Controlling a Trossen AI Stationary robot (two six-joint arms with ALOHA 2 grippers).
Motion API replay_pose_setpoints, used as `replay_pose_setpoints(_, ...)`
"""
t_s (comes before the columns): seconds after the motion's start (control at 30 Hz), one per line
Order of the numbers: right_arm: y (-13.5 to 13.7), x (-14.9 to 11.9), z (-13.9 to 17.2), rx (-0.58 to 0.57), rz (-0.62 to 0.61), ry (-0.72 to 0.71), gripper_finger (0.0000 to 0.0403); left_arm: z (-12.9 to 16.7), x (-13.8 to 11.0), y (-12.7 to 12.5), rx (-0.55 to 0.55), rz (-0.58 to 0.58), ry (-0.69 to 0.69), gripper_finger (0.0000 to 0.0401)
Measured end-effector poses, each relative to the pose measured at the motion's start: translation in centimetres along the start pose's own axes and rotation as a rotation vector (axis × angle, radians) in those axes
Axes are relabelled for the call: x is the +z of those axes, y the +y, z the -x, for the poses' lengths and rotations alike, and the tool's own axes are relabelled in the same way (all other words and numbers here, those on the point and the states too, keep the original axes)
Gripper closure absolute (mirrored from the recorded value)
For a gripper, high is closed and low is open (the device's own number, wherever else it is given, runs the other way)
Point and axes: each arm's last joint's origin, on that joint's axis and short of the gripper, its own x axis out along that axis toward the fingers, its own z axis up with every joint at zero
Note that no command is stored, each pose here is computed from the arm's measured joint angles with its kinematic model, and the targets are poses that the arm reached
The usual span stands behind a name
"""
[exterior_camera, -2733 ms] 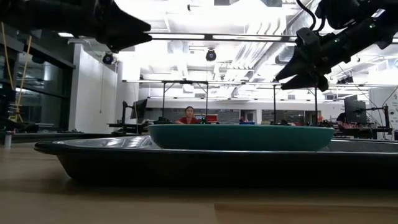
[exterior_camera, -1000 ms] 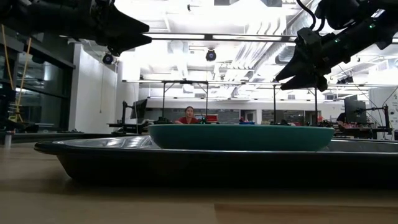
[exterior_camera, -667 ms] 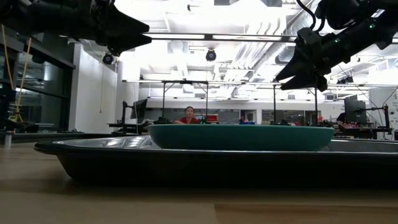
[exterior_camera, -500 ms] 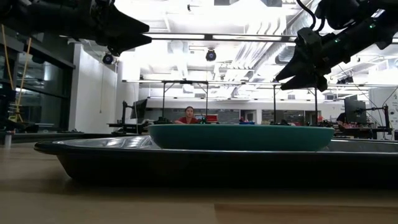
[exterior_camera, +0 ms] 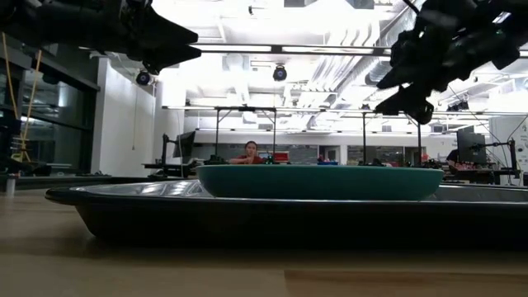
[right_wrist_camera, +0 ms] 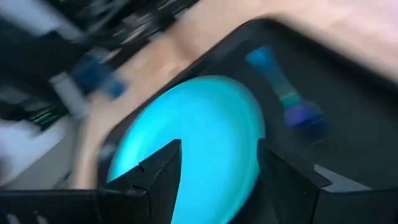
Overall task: Pick and place plate/cup/fork/spoon on tray
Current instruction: Put the yellow spoon to the left of the blue fork on the black tray
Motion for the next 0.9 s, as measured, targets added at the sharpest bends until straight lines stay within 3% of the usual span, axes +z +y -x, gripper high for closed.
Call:
replay_pose_setpoints(0.13, 1.4, -0.8, -0.2, 0.143, -0.054, 0.103, 0.0201, 0.0, 0.0, 0.0, 0.000, 0.000, 0.000, 0.0178)
replay_pose_setpoints(0.3, 3.5, -2.7, -0.5, 0.225, -0.094, 0.242, 0.0201, 0.0, 0.0, 0.0, 0.000, 0.018, 0.000, 0.0178)
replay_pose_setpoints(0.57, 5.0, -6.3, 0.0, 0.093, -0.202, 0.456, 0.0201, 0.0, 0.0, 0.0, -0.001, 0.018, 0.000, 0.0178)
replay_pose_setpoints(0.9, 5.7, -8.2, 0.7, 0.009, -0.252, 0.547, 0.0201, 0.0, 0.0, 0.0, -0.001, 0.018, 0.000, 0.0178)
